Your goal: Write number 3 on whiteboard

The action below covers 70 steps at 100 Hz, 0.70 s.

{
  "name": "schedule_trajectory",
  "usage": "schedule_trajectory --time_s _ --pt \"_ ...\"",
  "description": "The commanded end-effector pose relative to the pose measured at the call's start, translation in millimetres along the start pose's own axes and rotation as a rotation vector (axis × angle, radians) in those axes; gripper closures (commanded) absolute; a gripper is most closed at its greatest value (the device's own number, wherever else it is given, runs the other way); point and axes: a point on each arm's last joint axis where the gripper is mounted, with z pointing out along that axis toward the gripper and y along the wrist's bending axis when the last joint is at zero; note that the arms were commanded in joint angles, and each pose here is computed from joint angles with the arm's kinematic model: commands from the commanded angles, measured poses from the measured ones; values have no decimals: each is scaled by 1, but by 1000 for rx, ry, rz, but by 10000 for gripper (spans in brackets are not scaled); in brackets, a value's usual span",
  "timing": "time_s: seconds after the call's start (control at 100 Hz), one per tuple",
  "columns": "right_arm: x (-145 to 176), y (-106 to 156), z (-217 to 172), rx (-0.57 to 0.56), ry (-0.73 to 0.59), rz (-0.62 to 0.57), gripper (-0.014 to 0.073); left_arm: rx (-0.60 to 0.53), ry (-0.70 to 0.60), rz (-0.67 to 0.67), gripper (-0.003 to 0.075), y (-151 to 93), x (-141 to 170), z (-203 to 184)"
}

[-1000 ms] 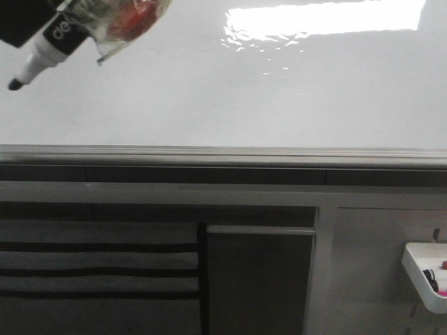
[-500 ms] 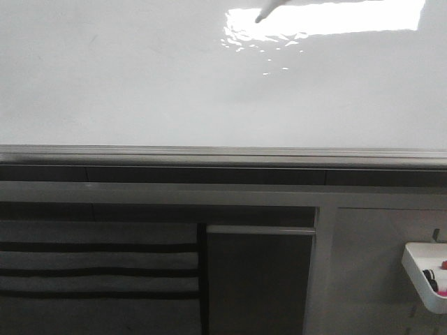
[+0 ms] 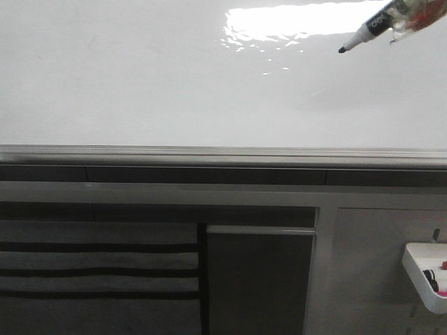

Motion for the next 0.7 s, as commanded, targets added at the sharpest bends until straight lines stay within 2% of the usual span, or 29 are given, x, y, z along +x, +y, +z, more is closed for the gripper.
schedule_trajectory --time_s 0.0,0.17,0.4,0.54,0.69 --pt "-18 -4 -2 25 -135 62 549 -25 -94 -24 267 3 -12 -6" --pt "-34 -10 15 -19 -128 122 549 -23 -94 -25 267 3 -12 -6" --pt "-67 -16 50 -96 -44 105 549 -18 -95 -29 267 2 -13 -6" --pt "-84 -16 73 -100 -47 70 549 -18 -95 -29 267 2 -13 -6" --pt "-91 -19 95 -51 -77 27 549 -18 -95 -29 268 2 -13 -6"
